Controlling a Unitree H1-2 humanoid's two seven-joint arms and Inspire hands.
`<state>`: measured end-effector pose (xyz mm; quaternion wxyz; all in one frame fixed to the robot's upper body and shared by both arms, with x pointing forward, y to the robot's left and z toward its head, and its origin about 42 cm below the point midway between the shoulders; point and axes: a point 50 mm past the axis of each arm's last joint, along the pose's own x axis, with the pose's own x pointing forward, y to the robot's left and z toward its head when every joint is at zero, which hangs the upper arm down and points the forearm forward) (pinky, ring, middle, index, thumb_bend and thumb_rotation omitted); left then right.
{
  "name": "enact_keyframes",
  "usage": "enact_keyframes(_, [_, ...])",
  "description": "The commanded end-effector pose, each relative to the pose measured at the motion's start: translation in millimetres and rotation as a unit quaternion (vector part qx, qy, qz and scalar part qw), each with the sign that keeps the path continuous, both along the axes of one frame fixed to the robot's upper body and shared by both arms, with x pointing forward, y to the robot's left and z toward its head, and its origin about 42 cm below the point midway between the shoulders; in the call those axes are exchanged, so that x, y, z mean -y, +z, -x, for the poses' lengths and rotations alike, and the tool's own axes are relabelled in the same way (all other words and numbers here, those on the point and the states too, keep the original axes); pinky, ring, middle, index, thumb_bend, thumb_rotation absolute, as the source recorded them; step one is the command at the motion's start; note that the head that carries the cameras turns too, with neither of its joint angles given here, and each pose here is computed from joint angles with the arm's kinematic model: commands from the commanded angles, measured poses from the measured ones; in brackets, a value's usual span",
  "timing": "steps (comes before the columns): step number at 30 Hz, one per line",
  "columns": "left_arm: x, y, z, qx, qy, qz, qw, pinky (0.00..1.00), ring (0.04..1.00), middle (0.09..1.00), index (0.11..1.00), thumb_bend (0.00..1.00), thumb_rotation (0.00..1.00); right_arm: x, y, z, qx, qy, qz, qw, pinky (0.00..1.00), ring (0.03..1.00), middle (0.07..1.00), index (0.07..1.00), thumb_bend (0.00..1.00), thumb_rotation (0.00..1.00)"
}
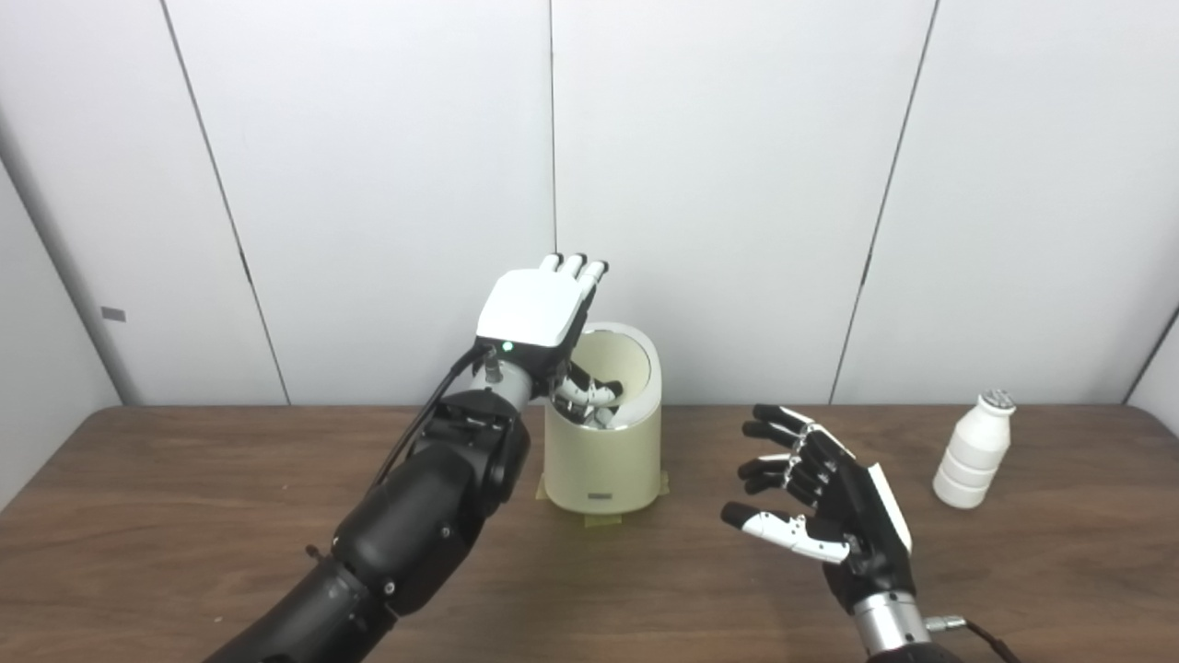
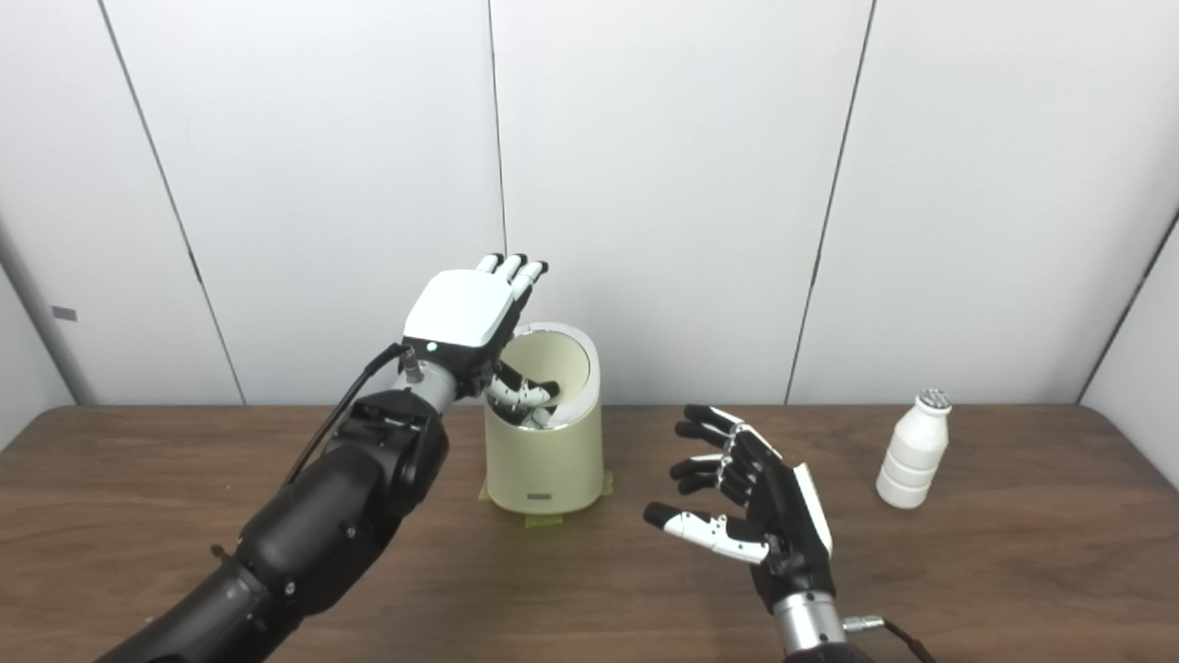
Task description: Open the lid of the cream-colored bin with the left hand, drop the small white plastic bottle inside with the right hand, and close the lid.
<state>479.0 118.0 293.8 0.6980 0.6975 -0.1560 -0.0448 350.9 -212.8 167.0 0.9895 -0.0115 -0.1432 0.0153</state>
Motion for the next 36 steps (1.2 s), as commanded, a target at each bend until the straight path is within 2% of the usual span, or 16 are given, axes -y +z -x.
enact_keyframes(1, [-15.9, 11.9, -2.8, 0.021, 0.020, 0.005, 1.000, 0.87, 0.993, 1.000, 1.000, 0.99, 0.10, -2.5, 22.2, -6.1, 0.041, 0.004, -0.004, 0.999, 0.49, 0.554, 0.728, 0.740, 0.80, 0.13])
enact_keyframes(5, [-21.3, 20.4, 3.0, 0.040, 0.004, 0.120, 0.992, 0.83, 0.971, 0.999, 1.000, 0.91, 0.19, -1.7, 20.2, -6.8, 0.037, 0.004, -0.005, 0.999, 0.48, 0.554, 0.727, 0.742, 0.81, 0.14])
enact_keyframes(7, [-26.0, 25.3, 8.4, 0.044, -0.015, 0.214, 0.976, 0.79, 0.942, 0.977, 0.994, 0.87, 0.22, -1.2, 19.3, -7.4, 0.038, 0.004, -0.005, 0.999, 0.48, 0.556, 0.729, 0.742, 0.81, 0.14])
enact_keyframes(10, [-36.3, 26.1, 18.8, 0.050, -0.047, 0.343, 0.937, 0.68, 0.881, 0.939, 0.954, 0.81, 0.22, -0.8, 18.6, -8.1, 0.039, 0.004, -0.001, 0.999, 0.47, 0.551, 0.725, 0.741, 0.79, 0.14])
enact_keyframes(13, [-48.4, 19.7, 31.9, 0.047, -0.067, 0.443, 0.893, 0.71, 0.858, 0.898, 0.914, 0.77, 0.22, -0.4, 18.1, -8.4, 0.038, 0.005, -0.001, 0.999, 0.46, 0.550, 0.722, 0.739, 0.79, 0.14])
enact_keyframes(17, [-63.3, 0.2, 57.1, 0.005, -0.070, 0.557, 0.828, 0.66, 0.797, 0.828, 0.846, 0.76, 0.21, 0.8, 18.5, -8.6, 0.036, 0.004, 0.001, 0.999, 0.47, 0.556, 0.725, 0.742, 0.79, 0.15])
enact_keyframes(19, [-69.2, -10.6, 68.3, -0.013, -0.067, 0.585, 0.808, 0.65, 0.781, 0.812, 0.825, 0.74, 0.20, 0.7, 18.6, -8.3, 0.035, 0.004, 0.002, 0.999, 0.48, 0.561, 0.726, 0.742, 0.79, 0.14])
enact_keyframes(22, [-80.1, -29.9, 85.1, -0.026, -0.054, 0.604, 0.795, 0.65, 0.742, 0.772, 0.794, 0.74, 0.25, 0.1, 19.7, -7.6, 0.035, 0.003, 0.005, 0.999, 0.49, 0.567, 0.722, 0.739, 0.79, 0.16])
enact_keyframes(25, [-90.8, -44.6, 97.2, -0.041, -0.051, 0.617, 0.784, 0.59, 0.706, 0.750, 0.786, 0.75, 0.27, 0.4, 20.1, -7.3, 0.036, 0.003, 0.002, 0.999, 0.48, 0.562, 0.717, 0.735, 0.79, 0.15])
enact_keyframes(27, [-97.5, -51.4, 103.4, -0.053, -0.054, 0.630, 0.773, 0.56, 0.691, 0.746, 0.781, 0.74, 0.25, 1.1, 19.5, -7.4, 0.038, 0.005, 0.004, 0.999, 0.48, 0.560, 0.717, 0.737, 0.79, 0.15])
enact_keyframes(29, [-104.7, -56.8, 111.2, -0.066, -0.064, 0.641, 0.762, 0.52, 0.677, 0.741, 0.777, 0.71, 0.19, 0.8, 20.0, -6.3, 0.038, 0.004, 0.005, 0.999, 0.47, 0.555, 0.718, 0.740, 0.79, 0.15])
enact_keyframes(33, [-115.6, -67.9, 128.3, -0.079, -0.066, 0.630, 0.770, 0.53, 0.667, 0.733, 0.765, 0.69, 0.15, 0.8, 21.4, -4.8, 0.041, 0.003, 0.006, 0.999, 0.47, 0.557, 0.724, 0.738, 0.79, 0.15])
enact_keyframes(36, [-122.2, -81.7, 136.5, -0.084, -0.054, 0.629, 0.771, 0.53, 0.667, 0.735, 0.769, 0.70, 0.15, 0.4, 24.5, -4.2, 0.046, 0.000, 0.007, 0.999, 0.47, 0.542, 0.720, 0.736, 0.79, 0.13])
